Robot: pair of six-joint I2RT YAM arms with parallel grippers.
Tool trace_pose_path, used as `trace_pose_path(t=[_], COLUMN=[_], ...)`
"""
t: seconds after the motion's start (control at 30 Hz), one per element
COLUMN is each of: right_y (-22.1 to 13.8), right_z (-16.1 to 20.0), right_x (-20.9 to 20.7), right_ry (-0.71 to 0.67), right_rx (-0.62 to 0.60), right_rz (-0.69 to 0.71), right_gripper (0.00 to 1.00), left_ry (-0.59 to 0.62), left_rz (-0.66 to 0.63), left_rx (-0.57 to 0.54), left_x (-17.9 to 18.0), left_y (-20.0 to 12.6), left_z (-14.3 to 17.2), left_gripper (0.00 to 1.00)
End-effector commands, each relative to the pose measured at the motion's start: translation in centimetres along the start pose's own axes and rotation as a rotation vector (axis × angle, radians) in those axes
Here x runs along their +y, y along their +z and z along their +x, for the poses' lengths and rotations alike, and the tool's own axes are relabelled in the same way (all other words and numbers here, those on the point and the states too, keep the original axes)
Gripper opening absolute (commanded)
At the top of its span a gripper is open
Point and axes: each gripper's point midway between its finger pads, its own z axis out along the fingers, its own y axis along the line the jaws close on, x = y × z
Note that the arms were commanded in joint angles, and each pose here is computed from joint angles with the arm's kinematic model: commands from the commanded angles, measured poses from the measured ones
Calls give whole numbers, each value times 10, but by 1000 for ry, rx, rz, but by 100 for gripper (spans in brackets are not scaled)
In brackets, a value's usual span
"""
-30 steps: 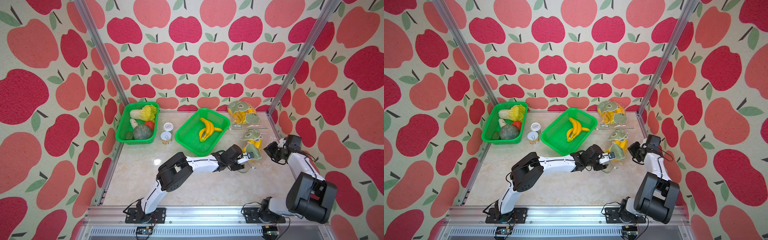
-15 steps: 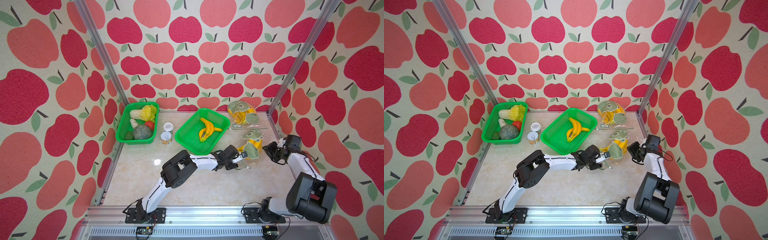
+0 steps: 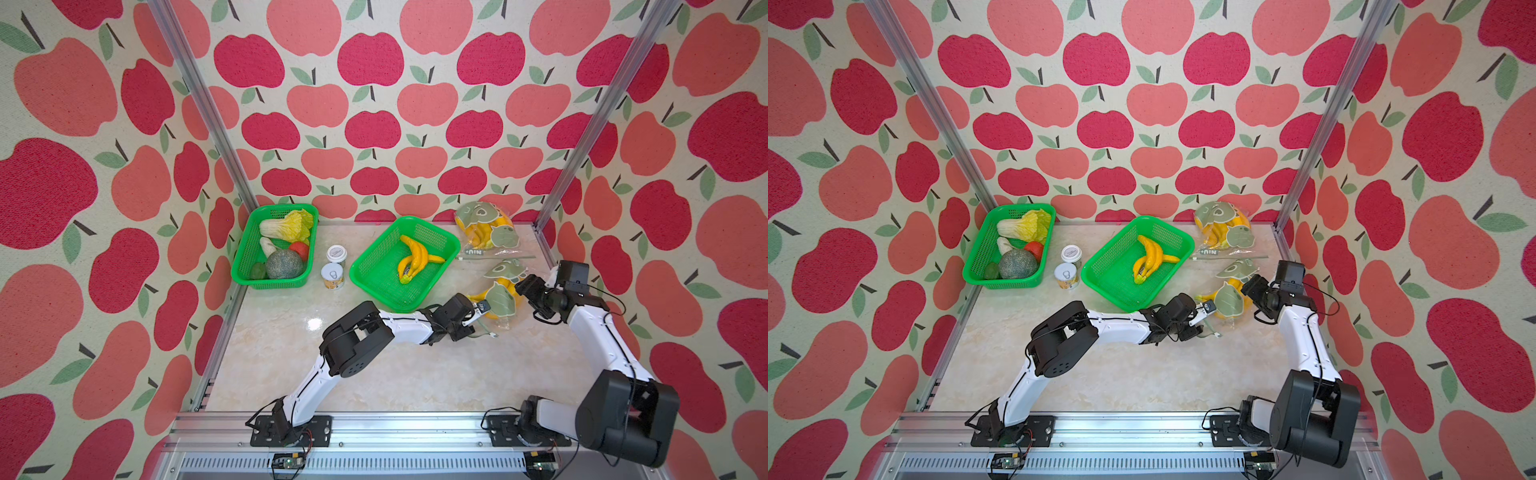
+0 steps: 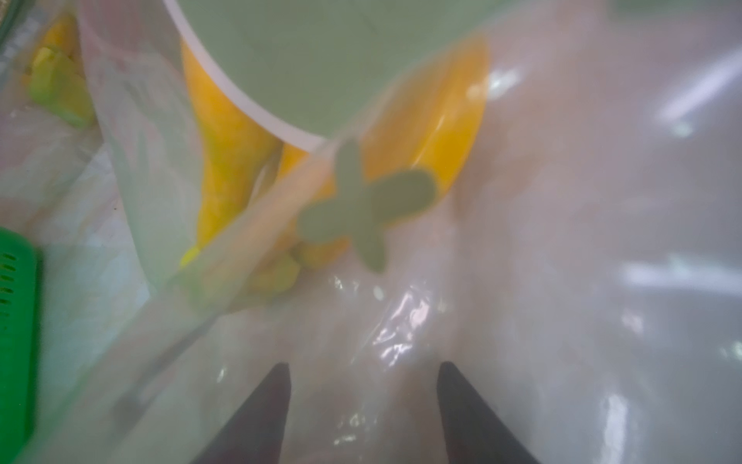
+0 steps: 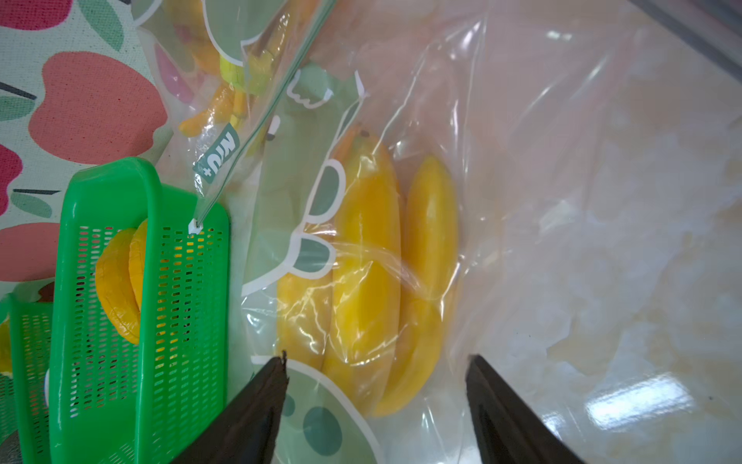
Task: Open the zip-top bag and take out the banana
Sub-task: Adjust the zipper food storage bag at the center of the board.
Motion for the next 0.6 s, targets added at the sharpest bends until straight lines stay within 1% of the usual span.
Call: trace_pose_path(t=[0.0, 0.1, 0.23, 0.37, 0.57], right_y=[-23, -16, 17, 46, 72], right_z=[-23, -28, -20, -10, 4], right_x=[5, 24, 45, 60, 78], right_ry=[-113, -171, -212, -238, -307], right_rx=[-71, -48, 50, 123, 183], right_rz=[127, 138, 135, 124, 122], right_gripper=[75, 76, 75, 68, 61], left_ry=[-53, -60, -66, -69, -91], left_rz=[-35, -41, -38, -37, -41], left_rx=[-25, -29, -43, -53, -68], left_x=[10, 10, 10, 12, 19], left_y=[-10, -12, -13, -14, -16], left_z=[-4, -4, -8, -12, -17], left_gripper=[59, 58, 57, 52, 47])
